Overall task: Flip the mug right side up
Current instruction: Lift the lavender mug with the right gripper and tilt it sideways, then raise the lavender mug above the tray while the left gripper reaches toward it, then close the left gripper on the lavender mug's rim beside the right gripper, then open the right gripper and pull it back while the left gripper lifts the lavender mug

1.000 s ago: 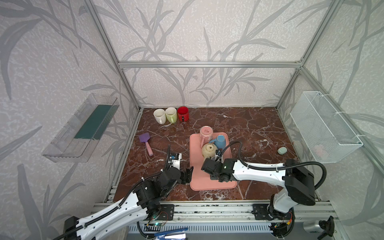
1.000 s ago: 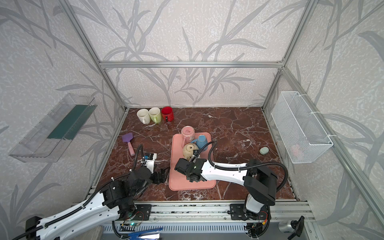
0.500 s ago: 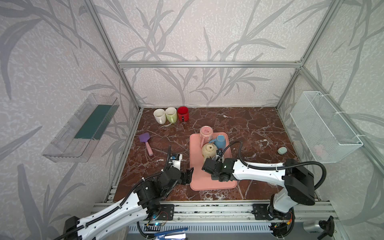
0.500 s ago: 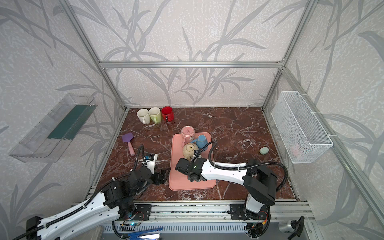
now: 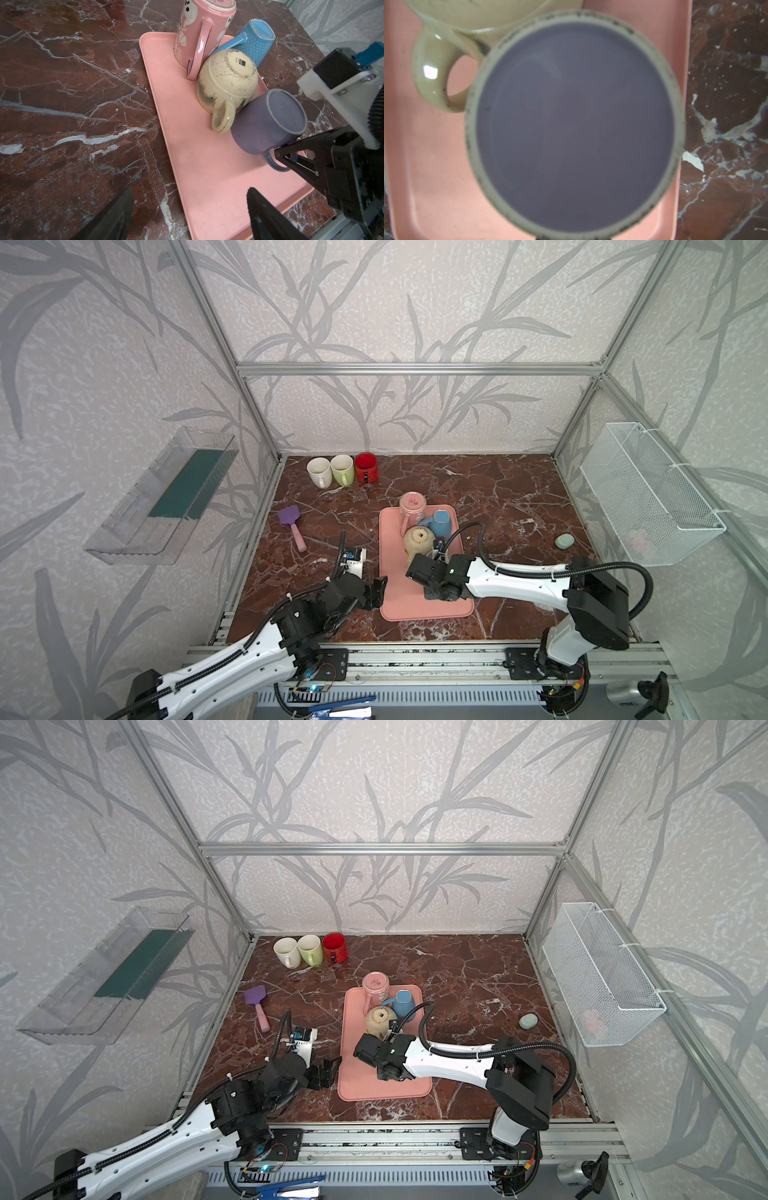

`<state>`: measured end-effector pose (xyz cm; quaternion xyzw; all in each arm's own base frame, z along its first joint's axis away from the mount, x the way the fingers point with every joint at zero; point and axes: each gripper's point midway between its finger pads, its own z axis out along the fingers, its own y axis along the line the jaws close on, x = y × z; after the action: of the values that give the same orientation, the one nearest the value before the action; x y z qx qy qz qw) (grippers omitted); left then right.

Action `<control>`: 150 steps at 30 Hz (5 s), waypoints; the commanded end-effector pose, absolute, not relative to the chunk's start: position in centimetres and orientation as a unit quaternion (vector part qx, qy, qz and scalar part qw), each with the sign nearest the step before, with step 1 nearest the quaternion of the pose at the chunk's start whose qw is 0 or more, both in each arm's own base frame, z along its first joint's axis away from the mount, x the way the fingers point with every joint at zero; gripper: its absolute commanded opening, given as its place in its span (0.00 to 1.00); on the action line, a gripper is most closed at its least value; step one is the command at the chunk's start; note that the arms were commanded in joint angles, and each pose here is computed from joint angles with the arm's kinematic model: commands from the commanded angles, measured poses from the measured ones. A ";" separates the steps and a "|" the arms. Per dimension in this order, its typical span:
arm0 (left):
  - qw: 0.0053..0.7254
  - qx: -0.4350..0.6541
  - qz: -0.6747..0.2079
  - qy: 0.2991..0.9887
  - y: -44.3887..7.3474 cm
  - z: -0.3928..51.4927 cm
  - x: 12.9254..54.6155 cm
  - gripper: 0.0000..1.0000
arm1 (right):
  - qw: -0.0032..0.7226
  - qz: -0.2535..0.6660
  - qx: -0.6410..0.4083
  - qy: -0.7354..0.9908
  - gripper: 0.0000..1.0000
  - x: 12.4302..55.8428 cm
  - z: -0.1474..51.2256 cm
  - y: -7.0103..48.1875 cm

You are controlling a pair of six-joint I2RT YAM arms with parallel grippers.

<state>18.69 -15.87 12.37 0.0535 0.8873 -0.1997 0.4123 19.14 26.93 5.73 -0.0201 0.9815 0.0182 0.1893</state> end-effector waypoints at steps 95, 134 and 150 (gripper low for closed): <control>0.374 0.106 -0.713 0.583 -32.5 28.7 27.6 0.30 | 0.374 0.644 -0.156 0.649 0.00 26.3 32.8 26.0; 0.405 0.080 -0.669 0.618 -30.8 27.4 27.9 0.00 | 0.371 0.623 -0.150 0.672 0.50 27.2 29.8 26.2; 0.459 0.030 -0.565 0.685 -26.3 26.0 29.1 0.00 | 0.407 0.526 -0.129 0.736 0.80 27.3 25.9 23.9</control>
<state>29.10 -27.66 23.12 0.0104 0.6993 -0.5951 0.3960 27.45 24.91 26.68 -0.1231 0.7209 0.5664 0.3798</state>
